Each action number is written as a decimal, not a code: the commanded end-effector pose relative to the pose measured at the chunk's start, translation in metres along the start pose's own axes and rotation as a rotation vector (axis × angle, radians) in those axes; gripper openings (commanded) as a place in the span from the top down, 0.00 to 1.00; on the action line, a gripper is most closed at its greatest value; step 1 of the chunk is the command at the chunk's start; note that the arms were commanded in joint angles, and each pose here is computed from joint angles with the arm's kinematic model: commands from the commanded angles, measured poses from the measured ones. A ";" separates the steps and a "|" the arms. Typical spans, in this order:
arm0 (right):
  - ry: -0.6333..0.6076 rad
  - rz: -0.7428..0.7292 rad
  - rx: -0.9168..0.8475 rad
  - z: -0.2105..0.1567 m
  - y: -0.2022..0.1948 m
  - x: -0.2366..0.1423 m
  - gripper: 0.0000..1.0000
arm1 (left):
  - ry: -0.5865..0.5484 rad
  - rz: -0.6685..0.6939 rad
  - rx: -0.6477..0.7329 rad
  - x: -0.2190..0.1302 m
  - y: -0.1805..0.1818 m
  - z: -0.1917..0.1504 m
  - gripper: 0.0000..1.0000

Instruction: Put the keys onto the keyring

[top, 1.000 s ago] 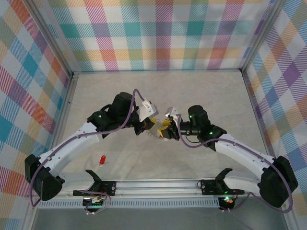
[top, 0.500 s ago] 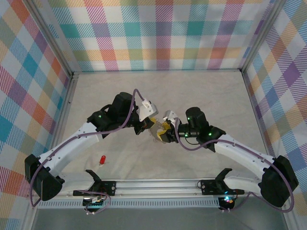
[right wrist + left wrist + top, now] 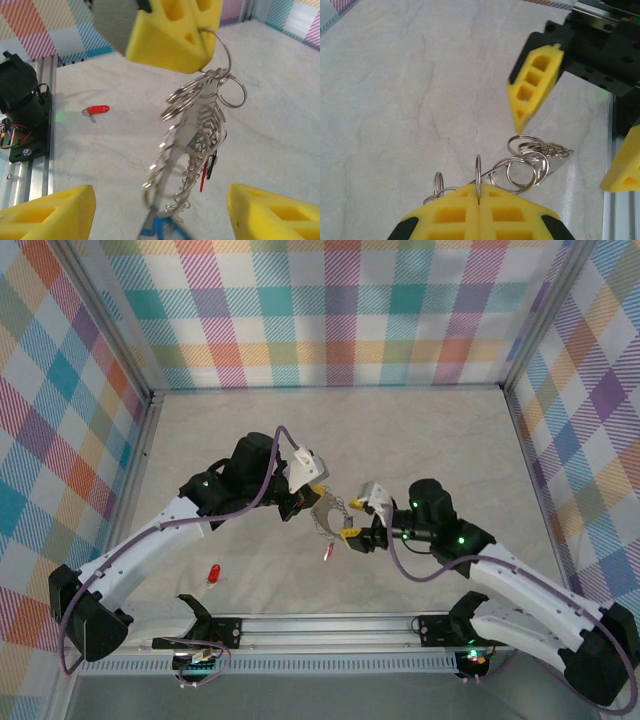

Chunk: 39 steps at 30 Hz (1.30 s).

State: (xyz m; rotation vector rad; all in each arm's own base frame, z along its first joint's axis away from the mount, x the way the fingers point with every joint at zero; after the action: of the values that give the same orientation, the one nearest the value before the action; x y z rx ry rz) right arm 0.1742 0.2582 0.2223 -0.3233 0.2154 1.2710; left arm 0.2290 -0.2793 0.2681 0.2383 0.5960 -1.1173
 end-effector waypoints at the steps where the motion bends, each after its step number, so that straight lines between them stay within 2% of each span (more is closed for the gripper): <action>1: -0.042 0.014 -0.047 0.000 0.010 -0.007 0.34 | -0.080 0.004 0.031 -0.013 -0.006 0.021 1.00; 4: -0.038 0.054 -0.070 -0.003 0.019 -0.010 0.52 | -0.080 0.002 0.029 -0.012 -0.006 0.021 1.00; 16: -0.017 -0.037 -0.035 -0.009 -0.002 0.003 0.58 | -0.088 0.001 0.028 -0.014 -0.007 0.023 1.00; 19: -0.015 -0.031 -0.018 -0.011 -0.001 0.006 0.68 | -0.087 0.001 0.025 -0.013 -0.007 0.022 1.00; 24: -0.021 -0.049 0.007 -0.014 -0.004 0.008 0.74 | -0.095 0.002 0.023 -0.013 -0.006 0.024 1.00; 26: -0.019 -0.049 0.011 -0.014 -0.004 0.010 0.83 | -0.099 0.003 0.023 -0.012 -0.006 0.024 1.00; 29: -0.021 -0.047 0.015 -0.013 -0.004 0.012 0.84 | -0.100 0.002 0.022 -0.012 -0.006 0.025 1.00; 33: -0.018 -0.058 0.025 -0.013 -0.007 0.015 0.77 | -0.103 -0.004 0.019 -0.012 -0.006 0.025 1.00; 39: -0.045 -0.098 0.037 -0.008 -0.015 0.017 0.77 | -0.116 -0.013 0.015 -0.014 -0.009 0.027 1.00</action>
State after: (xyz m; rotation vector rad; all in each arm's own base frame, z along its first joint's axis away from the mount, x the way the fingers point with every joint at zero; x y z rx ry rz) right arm 0.1898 0.2635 0.2012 -0.2987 0.2294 1.1934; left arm 0.2308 -0.2809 0.2754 0.2124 0.5727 -1.1123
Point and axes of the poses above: each hand's point on the last joint's axis, 136 mm out from that joint toward the fingers, its own x axis out along the fingers, its own y axis along the line the jaws close on, z = x × y, the point moved 1 cm from there along -x, back along the fingers, and after that the axes turned 9 degrees about -x, right-handed, at the moved point
